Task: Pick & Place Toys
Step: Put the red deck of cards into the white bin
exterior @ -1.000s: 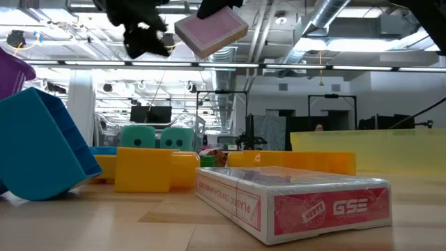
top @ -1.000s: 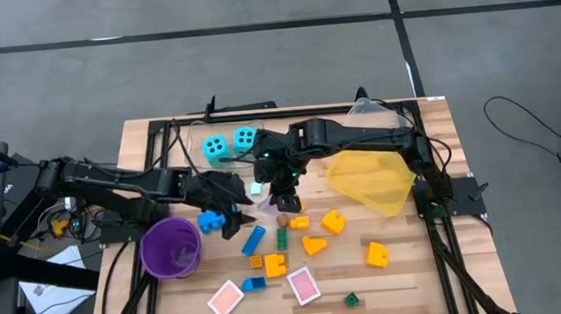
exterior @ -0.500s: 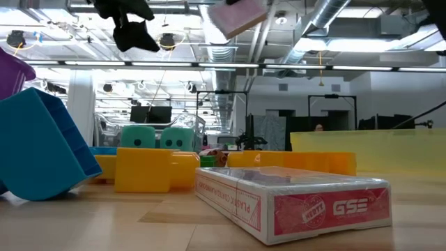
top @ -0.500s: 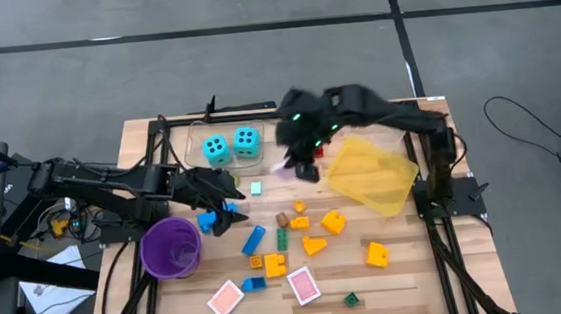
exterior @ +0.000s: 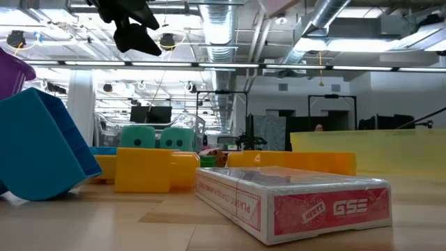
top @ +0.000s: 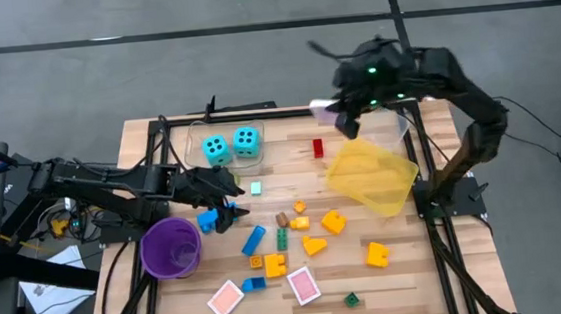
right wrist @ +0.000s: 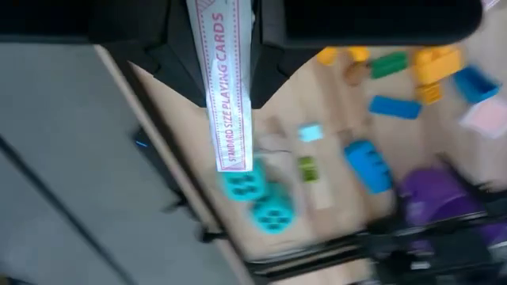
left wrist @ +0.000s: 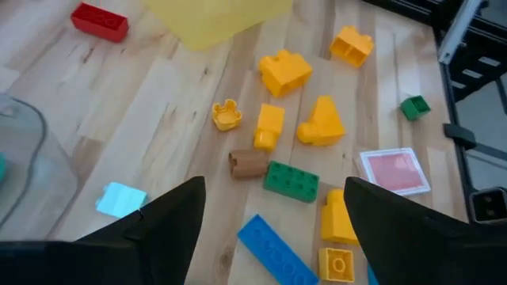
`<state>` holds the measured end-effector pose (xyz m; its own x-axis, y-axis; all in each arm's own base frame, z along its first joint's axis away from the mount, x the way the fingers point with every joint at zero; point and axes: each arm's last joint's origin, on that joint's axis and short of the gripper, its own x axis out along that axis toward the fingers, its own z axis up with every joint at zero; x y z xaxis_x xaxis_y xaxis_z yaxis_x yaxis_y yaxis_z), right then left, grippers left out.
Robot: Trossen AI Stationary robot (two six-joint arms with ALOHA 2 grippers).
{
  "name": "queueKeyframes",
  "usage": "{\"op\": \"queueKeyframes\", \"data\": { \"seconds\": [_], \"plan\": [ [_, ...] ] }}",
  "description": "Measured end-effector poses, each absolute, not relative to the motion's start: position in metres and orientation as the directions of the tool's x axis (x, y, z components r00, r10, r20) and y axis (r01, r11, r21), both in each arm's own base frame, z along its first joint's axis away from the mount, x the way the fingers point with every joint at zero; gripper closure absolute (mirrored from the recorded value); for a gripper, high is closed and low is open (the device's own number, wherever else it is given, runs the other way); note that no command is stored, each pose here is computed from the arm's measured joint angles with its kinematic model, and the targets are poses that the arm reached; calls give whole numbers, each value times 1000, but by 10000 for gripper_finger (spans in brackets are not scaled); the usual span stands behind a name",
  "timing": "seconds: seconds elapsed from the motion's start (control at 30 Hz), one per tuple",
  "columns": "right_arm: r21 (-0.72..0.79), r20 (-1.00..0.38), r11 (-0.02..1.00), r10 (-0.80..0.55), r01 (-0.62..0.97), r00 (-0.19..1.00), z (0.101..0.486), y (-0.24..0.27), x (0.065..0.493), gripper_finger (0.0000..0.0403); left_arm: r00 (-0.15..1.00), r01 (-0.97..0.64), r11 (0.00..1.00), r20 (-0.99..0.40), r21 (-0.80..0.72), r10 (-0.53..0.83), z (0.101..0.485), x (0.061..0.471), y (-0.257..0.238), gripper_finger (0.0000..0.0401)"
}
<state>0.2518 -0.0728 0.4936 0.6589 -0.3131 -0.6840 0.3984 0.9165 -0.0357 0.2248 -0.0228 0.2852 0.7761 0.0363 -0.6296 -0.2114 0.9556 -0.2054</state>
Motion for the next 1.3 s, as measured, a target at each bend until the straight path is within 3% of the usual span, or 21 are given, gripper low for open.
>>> {"op": "queueKeyframes", "data": {
  "seconds": [0.23,0.37,0.53,0.8,1.0,1.3],
  "plan": [
    [-64,-633,742,-547,667,548,507,-70,213,343,775,-276,949,-620,-155,124,285,225,-20,105],
    [-31,-622,520,-678,854,390,495,-71,202,343,771,-320,940,-610,-118,185,286,225,-18,105],
    [1,-625,234,-759,972,183,450,-70,198,343,766,-349,932,-603,-96,224,286,225,-17,105],
    [140,-573,-98,-819,985,0,360,-65,188,343,757,-398,910,-602,-115,254,286,225,-9,105],
    [136,-562,-252,-816,958,-135,309,-69,182,343,756,-422,898,-594,-123,275,287,226,-3,105],
    [135,-517,-406,-807,904,-285,255,-88,191,343,799,-428,878,-543,-213,257,292,230,1,105]
  ]
}}
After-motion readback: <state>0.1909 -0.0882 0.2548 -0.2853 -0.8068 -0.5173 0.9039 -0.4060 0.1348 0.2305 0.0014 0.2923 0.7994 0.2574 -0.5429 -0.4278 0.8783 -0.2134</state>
